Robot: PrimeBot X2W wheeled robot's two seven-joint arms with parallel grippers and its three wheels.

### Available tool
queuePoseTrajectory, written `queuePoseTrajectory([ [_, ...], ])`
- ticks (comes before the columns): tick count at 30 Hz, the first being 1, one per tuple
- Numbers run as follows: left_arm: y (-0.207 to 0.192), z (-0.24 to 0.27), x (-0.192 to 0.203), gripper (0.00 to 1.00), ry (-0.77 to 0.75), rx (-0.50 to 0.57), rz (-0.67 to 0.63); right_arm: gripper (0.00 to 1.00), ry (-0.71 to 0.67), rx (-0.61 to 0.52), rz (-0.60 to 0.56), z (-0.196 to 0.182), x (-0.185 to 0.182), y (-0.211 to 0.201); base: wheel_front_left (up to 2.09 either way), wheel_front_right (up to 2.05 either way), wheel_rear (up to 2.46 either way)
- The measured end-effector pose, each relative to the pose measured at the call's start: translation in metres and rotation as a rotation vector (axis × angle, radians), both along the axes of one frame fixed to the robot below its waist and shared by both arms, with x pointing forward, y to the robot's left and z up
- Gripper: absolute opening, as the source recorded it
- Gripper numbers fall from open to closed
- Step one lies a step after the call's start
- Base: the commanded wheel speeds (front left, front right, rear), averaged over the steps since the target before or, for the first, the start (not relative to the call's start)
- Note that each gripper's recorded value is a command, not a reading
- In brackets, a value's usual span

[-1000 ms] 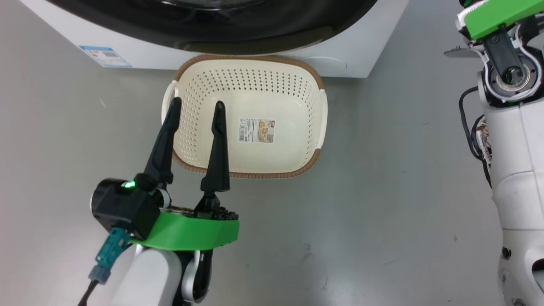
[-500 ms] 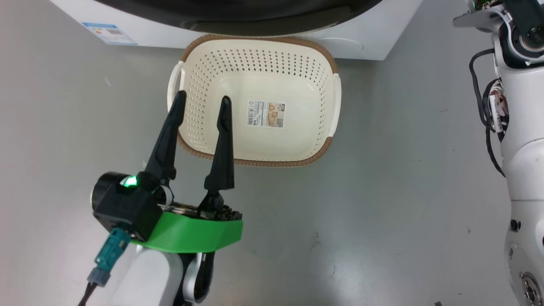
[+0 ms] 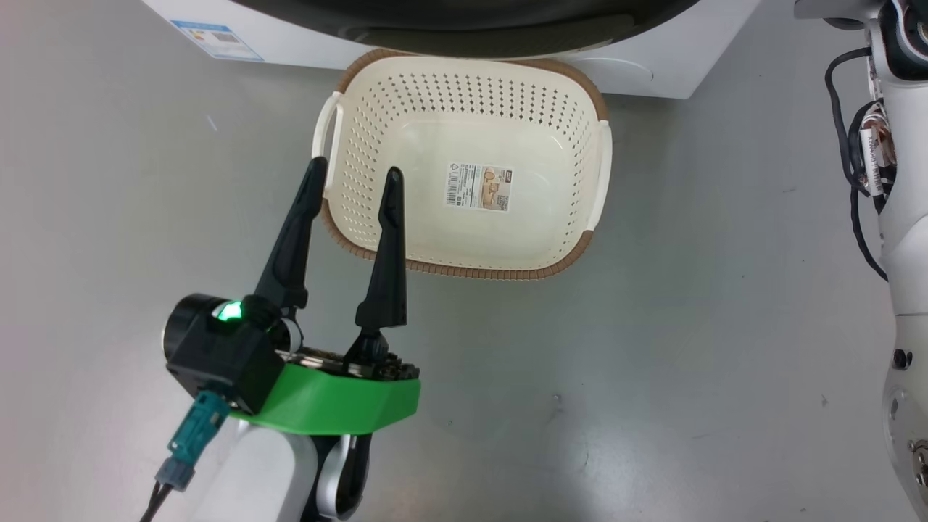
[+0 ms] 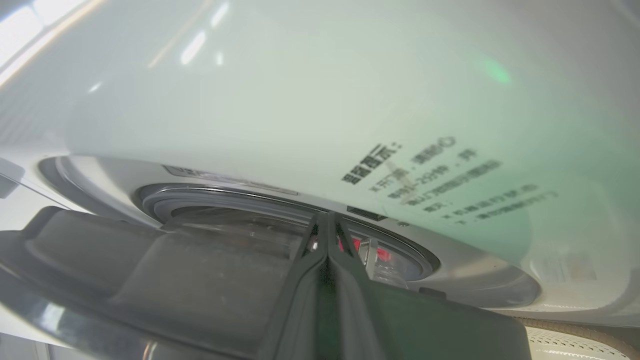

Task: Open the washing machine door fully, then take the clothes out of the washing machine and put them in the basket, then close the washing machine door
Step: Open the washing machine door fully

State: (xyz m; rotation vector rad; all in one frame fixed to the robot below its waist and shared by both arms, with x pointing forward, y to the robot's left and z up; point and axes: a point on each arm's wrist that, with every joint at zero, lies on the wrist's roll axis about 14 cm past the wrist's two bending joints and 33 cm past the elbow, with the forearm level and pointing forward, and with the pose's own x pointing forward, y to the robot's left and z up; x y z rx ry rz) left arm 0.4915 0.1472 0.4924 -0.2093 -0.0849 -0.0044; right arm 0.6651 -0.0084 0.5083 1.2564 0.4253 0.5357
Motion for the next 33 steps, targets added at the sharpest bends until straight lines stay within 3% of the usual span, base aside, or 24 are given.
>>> queuePoseTrajectory([
  [11,0.000,0.006,-0.001,1.00,-0.013,0.001,0.000,0.00,0.013,0.029,0.051,0.008,-0.006,0.002,0.00,0.00,0.00],
  [33,0.002,0.043,-0.018,1.00,-0.079,0.008,0.003,0.00,0.040,0.005,0.139,0.023,-0.055,0.008,0.00,0.00,0.00],
])
